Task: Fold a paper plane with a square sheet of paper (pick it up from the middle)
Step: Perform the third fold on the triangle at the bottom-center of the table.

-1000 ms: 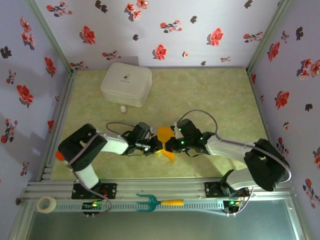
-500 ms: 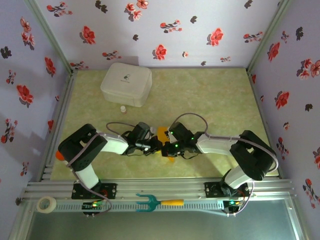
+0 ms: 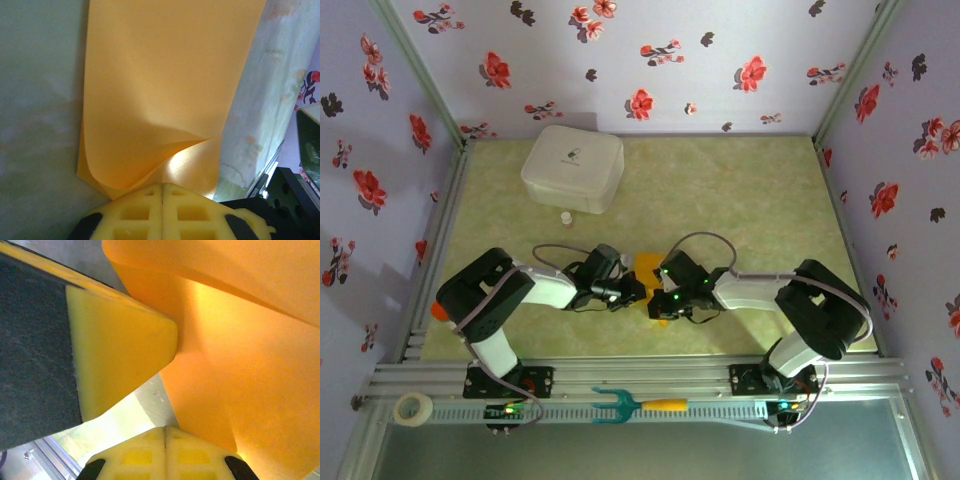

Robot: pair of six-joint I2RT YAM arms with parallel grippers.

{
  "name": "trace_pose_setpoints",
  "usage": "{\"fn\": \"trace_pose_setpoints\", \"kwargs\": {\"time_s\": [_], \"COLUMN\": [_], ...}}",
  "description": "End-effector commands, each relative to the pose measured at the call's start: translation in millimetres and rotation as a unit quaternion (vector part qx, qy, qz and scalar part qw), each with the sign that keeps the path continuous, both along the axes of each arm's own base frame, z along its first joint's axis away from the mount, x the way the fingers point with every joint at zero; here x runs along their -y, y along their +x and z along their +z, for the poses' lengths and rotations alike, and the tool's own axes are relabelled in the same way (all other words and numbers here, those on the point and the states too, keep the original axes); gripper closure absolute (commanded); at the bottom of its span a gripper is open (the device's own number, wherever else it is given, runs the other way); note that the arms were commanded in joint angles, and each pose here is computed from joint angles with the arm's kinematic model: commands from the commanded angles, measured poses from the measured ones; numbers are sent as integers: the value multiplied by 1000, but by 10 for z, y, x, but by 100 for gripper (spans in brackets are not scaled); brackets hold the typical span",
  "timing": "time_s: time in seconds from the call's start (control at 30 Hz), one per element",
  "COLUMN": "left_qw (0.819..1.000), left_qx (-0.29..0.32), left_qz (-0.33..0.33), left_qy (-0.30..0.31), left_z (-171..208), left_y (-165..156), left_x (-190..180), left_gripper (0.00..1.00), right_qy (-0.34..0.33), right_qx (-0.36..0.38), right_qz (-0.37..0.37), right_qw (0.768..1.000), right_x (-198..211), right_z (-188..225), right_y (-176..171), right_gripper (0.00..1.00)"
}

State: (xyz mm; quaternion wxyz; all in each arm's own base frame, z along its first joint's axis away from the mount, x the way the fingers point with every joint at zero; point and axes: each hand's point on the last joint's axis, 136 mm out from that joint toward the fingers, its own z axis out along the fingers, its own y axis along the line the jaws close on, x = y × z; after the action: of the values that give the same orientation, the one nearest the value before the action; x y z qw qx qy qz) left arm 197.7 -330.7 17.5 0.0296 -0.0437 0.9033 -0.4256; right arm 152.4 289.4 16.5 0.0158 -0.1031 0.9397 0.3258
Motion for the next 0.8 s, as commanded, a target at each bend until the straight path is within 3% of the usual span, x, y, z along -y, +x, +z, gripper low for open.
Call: {"fn": "trace_pose_setpoints", "kwargs": {"time_s": [0.0,0.77], "left_qw": [999,998], "left_qx": [-19,-31], "left_qz": [-3,5], "left_qy": [40,48], "left_z": [-204,-276], "left_y": [-77,-88], "left_x": [-102,-143], "left_gripper": [100,100], "right_qy": [-6,28], "right_qx": [-6,-36], "right_qz": [-11,-46], "right_qw": [1000,998], "right_x": [75,294], "right_z": [-48,-91], "right_y": [-32,-260], "right_gripper": [95,93]}}
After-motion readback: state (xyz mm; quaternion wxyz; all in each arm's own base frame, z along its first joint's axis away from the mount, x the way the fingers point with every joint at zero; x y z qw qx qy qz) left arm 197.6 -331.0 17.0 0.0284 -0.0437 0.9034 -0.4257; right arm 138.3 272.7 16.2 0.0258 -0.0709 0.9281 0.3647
